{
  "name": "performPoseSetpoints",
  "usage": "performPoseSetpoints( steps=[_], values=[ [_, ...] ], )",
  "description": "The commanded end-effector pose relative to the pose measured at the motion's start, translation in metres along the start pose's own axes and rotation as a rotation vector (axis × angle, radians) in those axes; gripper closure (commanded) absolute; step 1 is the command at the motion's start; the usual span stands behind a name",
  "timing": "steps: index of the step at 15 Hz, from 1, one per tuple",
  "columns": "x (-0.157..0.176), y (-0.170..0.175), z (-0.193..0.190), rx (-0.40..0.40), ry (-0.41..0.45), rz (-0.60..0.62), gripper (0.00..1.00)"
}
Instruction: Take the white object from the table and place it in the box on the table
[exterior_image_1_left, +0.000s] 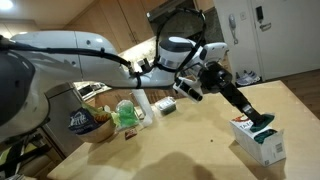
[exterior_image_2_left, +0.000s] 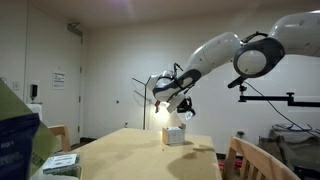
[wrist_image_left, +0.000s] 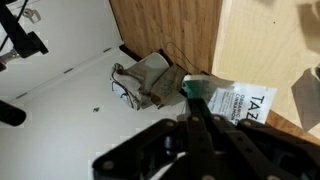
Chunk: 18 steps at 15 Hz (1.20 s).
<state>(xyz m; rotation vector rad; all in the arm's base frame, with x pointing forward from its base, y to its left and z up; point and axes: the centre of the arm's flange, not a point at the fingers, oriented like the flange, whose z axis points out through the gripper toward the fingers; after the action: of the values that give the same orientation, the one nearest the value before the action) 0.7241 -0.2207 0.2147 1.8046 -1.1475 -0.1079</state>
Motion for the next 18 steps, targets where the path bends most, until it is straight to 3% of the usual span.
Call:
performPoseSetpoints(
  steps=[1,6,9,18],
  values=[
    [0.023,-0.038,-0.013,0.002,-0.009,-0.056,0.99],
    [0.016,-0.055,-0.013,0.142,0.059,-0.157,0.99],
    [0.019,-0.06,-0.015,0.187,0.074,-0.188,0.99],
    [0.027,-0.064,-0.003,0.12,0.041,-0.202,0.99]
  ],
)
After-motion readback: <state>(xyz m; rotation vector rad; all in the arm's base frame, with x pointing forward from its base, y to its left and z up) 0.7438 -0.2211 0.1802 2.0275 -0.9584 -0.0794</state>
